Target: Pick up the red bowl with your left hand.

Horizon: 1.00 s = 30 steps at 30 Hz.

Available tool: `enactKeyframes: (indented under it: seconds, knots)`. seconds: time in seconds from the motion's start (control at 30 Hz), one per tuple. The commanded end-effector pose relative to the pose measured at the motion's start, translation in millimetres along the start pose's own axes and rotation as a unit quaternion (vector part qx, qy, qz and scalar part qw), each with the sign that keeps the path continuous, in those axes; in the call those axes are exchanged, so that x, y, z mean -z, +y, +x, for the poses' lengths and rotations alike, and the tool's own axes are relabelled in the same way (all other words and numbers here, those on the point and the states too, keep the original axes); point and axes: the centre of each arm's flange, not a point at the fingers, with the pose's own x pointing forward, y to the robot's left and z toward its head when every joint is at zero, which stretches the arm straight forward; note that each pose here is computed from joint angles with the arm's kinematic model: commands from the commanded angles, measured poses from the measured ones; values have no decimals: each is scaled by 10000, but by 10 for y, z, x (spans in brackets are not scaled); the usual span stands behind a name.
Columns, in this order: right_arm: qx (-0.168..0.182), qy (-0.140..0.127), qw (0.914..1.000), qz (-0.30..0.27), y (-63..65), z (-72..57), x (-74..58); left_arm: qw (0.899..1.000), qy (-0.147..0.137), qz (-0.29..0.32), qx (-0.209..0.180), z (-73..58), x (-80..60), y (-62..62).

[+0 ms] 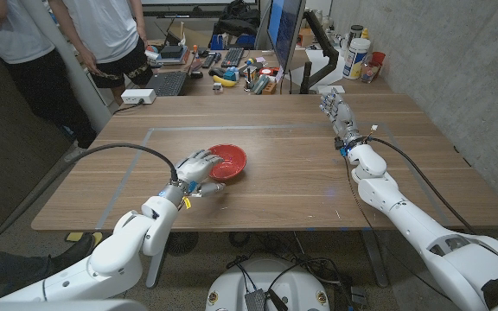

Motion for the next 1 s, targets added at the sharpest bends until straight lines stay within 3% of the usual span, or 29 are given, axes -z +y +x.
enactKeyframes:
  seconds: [0.03,1.0]
  knots:
    - [-6,-31,10000,24,15,15,-15,10000,-15,74,54,47,-61,-89]
    - [87,-46,9999,133,-31,-37,41,9979,125,623,78,83,-143,-175]
